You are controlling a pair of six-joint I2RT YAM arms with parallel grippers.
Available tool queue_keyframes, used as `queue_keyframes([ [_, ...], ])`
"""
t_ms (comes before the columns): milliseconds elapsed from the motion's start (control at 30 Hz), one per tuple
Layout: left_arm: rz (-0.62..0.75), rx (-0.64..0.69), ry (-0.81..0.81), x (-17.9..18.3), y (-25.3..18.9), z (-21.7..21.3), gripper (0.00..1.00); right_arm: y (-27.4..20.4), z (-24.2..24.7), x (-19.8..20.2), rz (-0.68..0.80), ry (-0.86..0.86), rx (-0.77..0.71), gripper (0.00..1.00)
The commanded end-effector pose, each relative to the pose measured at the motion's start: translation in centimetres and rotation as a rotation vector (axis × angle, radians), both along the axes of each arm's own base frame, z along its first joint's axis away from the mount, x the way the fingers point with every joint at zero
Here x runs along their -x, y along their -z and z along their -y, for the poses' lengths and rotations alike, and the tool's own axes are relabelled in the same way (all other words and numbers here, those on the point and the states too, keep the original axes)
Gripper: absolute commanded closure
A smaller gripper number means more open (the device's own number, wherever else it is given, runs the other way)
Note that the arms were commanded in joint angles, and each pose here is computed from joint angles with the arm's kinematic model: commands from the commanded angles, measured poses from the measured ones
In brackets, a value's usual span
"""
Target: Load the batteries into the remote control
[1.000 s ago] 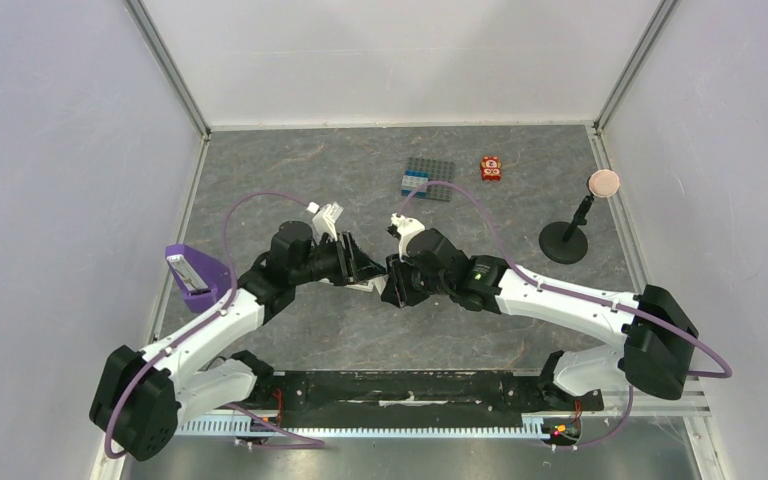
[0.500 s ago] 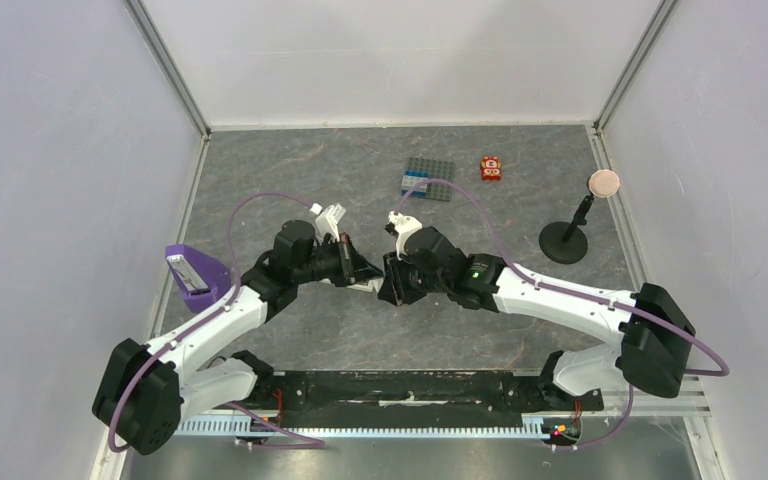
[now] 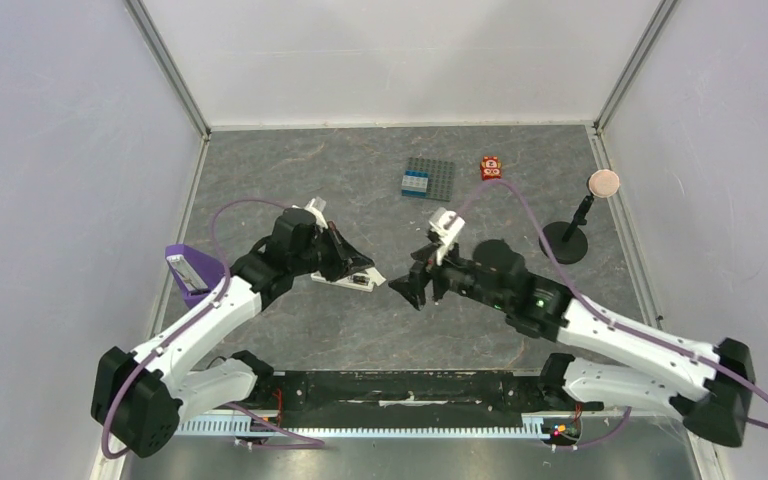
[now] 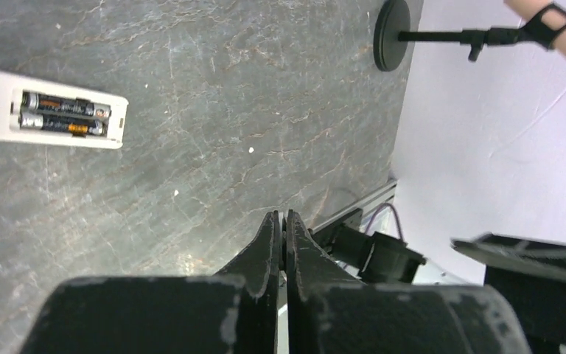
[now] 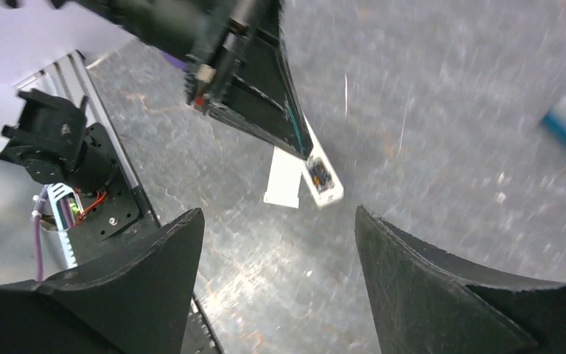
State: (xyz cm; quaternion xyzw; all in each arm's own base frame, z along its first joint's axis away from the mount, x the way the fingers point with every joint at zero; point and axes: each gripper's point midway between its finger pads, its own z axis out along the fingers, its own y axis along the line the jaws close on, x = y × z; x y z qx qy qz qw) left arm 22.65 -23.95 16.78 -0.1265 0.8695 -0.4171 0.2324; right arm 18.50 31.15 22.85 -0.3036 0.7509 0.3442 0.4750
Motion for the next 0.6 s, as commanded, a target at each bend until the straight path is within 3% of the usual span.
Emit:
queue_keyframes([
  [0, -0.162, 0.084, -0.141, 0.5, -2.5, -0.3, 0.98, -4.6, -0.3, 1.2, 0.416, -0.166, -0.109, 0.22],
  [267, -0.244, 0.190, -0.128, 2.4, -6.1, 0.2, 0.98, -4.0, 0.1, 4.9, 0.970, -0.325, -0.134, 0.25],
  [567, -0.276, 0.179, -0.098, 3.7, -6.4, 0.0, 0.98, -4.3, -0.7, 4.3, 1.225, -0.211, -0.039, 0.33],
])
